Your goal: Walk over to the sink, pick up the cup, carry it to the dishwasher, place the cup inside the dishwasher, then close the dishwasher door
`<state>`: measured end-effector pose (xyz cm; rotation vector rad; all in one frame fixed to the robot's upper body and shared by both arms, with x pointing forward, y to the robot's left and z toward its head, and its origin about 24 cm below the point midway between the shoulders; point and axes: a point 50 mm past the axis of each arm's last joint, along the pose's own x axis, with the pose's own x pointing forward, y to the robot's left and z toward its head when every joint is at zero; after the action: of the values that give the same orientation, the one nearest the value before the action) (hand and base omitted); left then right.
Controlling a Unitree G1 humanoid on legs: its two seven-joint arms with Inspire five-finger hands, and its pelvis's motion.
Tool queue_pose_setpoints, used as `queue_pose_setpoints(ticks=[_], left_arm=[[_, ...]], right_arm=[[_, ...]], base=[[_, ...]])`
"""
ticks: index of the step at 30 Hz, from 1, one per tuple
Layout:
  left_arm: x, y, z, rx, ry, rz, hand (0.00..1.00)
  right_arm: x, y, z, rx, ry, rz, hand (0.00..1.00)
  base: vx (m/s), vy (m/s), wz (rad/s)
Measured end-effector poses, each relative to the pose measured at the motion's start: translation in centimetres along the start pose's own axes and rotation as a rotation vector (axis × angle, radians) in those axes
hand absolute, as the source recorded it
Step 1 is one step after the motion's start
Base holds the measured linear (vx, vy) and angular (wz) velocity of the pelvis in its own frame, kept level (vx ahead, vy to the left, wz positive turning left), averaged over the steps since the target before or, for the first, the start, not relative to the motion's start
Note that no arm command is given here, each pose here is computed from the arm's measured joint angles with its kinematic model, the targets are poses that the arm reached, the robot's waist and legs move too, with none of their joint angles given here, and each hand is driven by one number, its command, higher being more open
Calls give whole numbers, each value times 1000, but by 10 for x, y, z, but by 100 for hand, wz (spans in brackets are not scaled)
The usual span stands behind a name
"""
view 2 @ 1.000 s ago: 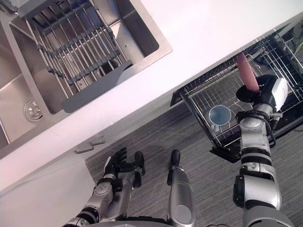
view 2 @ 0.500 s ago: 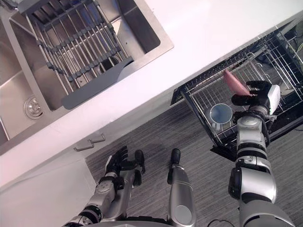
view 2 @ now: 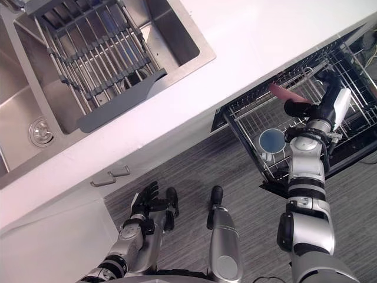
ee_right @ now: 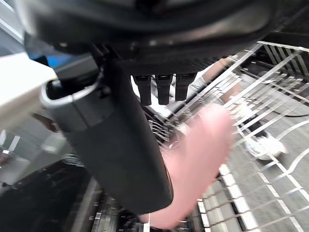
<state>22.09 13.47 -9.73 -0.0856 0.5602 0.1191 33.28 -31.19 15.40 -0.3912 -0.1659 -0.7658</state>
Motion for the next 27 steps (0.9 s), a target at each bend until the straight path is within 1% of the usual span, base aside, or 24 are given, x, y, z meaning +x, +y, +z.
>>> queue_pose_setpoints(ticks=[4,8,11,17,19,23,27], left_arm=[[0,1,-2,7,13,-3,90],[0,2,-2,14,20,-4,90],[0,2,-3,26,27,-7,90],[0,5,-7,72,46,-14,90],[-1,10,-10,93,56,-6,90],[-9,15,-26,119,111,-13,90],[-18,21,-41,122,156,-5,90]], right_arm=[[-19,0,-18,16,36,-3,90],[-38,-6,-42,6,97,-9,90],[-49,-12,-52,3,123,-18,90],[-75,-21,-59,22,112,-28,90],[-93,-24,-66,32,134,-26,90],[-135,-42,-82,14,175,-29,90],[-163,-53,-93,2,225,-21,90]], base=[[0,0,0],[0,0,0],[0,0,0],[0,-2,-1],[52,-20,0],[95,-5,7],[110,4,5]])
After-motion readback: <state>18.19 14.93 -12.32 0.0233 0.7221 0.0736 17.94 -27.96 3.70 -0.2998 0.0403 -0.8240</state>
